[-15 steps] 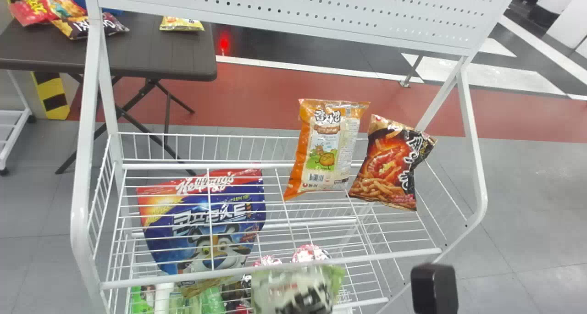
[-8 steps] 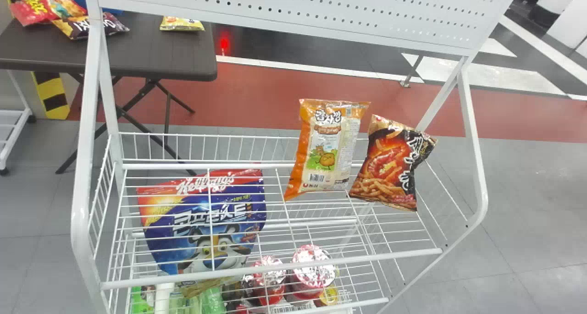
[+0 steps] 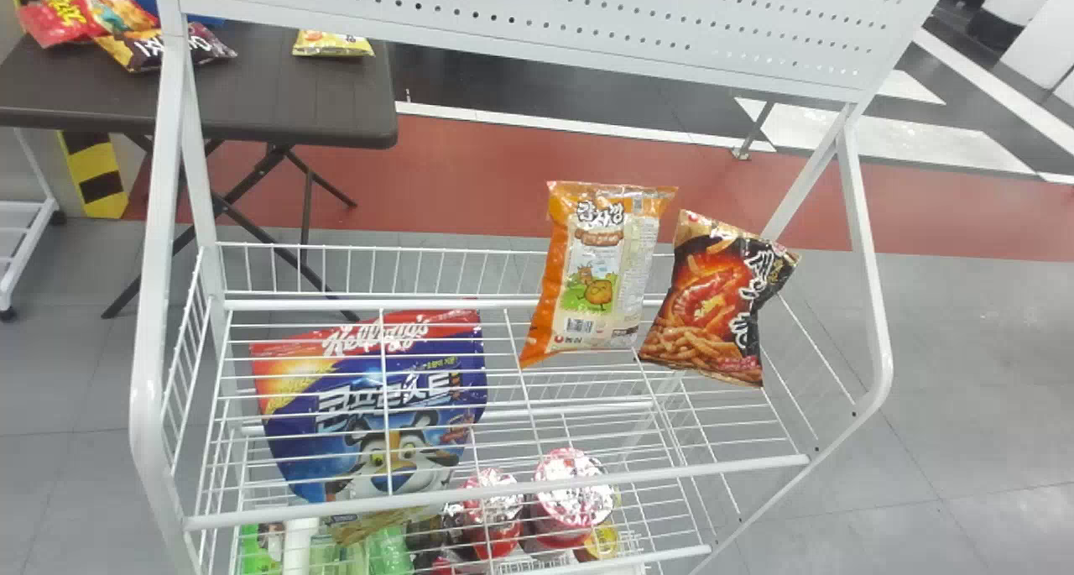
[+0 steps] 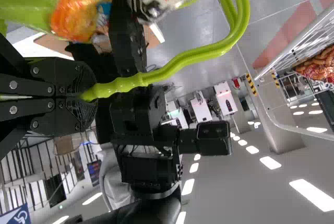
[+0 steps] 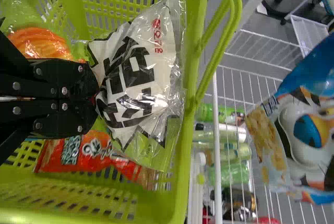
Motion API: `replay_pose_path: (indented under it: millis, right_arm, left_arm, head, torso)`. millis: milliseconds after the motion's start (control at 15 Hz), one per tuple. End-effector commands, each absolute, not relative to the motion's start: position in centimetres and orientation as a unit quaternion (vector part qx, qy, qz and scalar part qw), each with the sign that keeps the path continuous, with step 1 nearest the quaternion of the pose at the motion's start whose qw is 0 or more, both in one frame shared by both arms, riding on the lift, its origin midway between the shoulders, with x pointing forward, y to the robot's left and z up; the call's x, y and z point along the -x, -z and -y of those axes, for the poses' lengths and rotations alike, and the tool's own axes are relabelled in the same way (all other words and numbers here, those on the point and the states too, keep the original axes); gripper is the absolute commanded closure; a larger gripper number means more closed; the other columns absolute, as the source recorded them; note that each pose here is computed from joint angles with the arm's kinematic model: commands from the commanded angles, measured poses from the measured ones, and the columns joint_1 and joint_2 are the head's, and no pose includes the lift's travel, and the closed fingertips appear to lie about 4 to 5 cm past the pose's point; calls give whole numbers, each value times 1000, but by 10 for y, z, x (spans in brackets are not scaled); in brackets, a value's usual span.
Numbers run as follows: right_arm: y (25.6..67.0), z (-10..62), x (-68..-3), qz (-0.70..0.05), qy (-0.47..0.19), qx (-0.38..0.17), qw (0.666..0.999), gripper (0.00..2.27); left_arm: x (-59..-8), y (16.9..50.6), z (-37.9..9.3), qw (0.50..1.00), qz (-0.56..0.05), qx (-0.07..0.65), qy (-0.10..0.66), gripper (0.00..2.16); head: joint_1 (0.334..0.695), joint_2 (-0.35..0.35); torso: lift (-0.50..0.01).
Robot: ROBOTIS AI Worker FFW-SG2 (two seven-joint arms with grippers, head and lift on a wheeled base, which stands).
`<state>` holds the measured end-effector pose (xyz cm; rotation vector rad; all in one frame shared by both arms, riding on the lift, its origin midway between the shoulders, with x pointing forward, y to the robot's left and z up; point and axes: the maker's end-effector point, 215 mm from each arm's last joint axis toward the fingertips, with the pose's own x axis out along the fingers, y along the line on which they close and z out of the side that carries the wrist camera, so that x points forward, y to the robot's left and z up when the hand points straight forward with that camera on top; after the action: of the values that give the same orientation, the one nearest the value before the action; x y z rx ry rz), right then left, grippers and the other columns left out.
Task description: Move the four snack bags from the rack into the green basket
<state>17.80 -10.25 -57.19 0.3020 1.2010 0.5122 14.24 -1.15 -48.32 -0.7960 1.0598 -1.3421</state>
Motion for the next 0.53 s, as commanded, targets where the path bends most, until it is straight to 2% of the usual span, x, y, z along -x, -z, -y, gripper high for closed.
replay_pose_path:
  millis: [0,67,133,400,467]
  right_arm:
    - [580,84,-174,-563,-254,-140,773,954]
    - [580,85,-174,-564,-254,-139,773,110]
    - [577,86,-175,-561,-255,-139,775,-1]
    - [560,114,-183,-545,-234,-138,793,53]
    - [555,124,-195,-528,-227,-135,807,63]
  left_arm:
    - [-142,484,9,589,-454,341,574,1851]
    - [-143,484,7,590,-454,342,573,1851]
    - [-143,484,7,589,-454,343,574,1851]
    - [-145,484,9,590,-453,341,575,1851]
    - [-145,484,9,591,-453,340,575,1851]
  head:
    - [695,-350]
    - [695,-350]
    - [695,-350]
    - [695,-350]
    - [695,-350]
  torso:
    - [0]
    - [0]
    - [0]
    - [0]
    - [0]
